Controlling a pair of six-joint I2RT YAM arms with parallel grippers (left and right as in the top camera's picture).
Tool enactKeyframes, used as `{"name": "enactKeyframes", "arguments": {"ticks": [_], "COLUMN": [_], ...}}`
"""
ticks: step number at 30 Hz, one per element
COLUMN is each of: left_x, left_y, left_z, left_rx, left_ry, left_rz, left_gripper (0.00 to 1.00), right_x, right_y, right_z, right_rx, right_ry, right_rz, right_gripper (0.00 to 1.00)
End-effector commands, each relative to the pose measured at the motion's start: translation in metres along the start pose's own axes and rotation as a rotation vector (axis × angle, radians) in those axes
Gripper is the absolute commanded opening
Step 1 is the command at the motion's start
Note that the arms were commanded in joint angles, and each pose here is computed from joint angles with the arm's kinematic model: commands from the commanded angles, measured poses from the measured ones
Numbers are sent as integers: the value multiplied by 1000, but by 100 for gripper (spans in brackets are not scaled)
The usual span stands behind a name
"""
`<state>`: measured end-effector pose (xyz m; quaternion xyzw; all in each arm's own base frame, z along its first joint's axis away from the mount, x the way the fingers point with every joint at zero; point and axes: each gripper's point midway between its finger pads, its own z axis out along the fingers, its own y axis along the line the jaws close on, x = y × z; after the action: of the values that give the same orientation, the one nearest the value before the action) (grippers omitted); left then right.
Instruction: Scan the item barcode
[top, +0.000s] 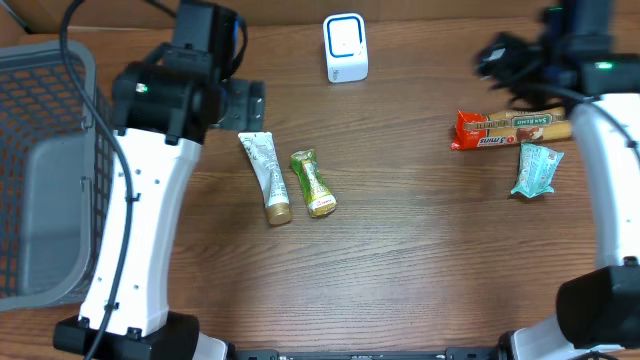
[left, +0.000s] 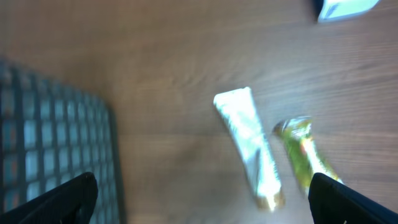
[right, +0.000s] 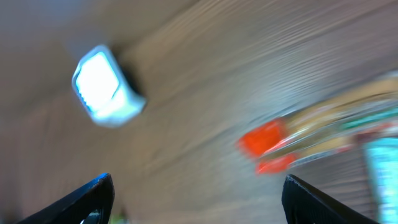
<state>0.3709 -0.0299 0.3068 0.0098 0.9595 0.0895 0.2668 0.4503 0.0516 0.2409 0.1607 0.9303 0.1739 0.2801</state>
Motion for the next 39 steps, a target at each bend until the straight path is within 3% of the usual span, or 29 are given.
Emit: {"name": "enactKeyframes", "arguments": {"ticks": [1,4,10,22,30,35,39], "left_x": [-8,-3,21,27,27,27,27], "left_y": [37,72,123,127,127,127,127], "left_z": [-22,-34,-29,-28,-27,-27,-27], "left_rx": [61,172,87,69,68,68,68], "left_ry": [-28,-24,32,52,55,55,56], "left_rz": [-193,-338,-466,-398,-398,-398,-398], "left_gripper": [100,100,100,100,100,100,100], "right_x": [46,98,171,283,302,303,304], "right_y": [54,108,151,144,139,131,130], "right_z": [16,26,50,115,138,148,148], "right_rx": [-61,-117,-175,-53,-12,28,29], "right_ry": [104,183,346,624,659,647,649], "right_rz": [-209,-343,-424,-488,-449,-433,-433], "right_gripper": [88,91,93,89,80,63,63]}}
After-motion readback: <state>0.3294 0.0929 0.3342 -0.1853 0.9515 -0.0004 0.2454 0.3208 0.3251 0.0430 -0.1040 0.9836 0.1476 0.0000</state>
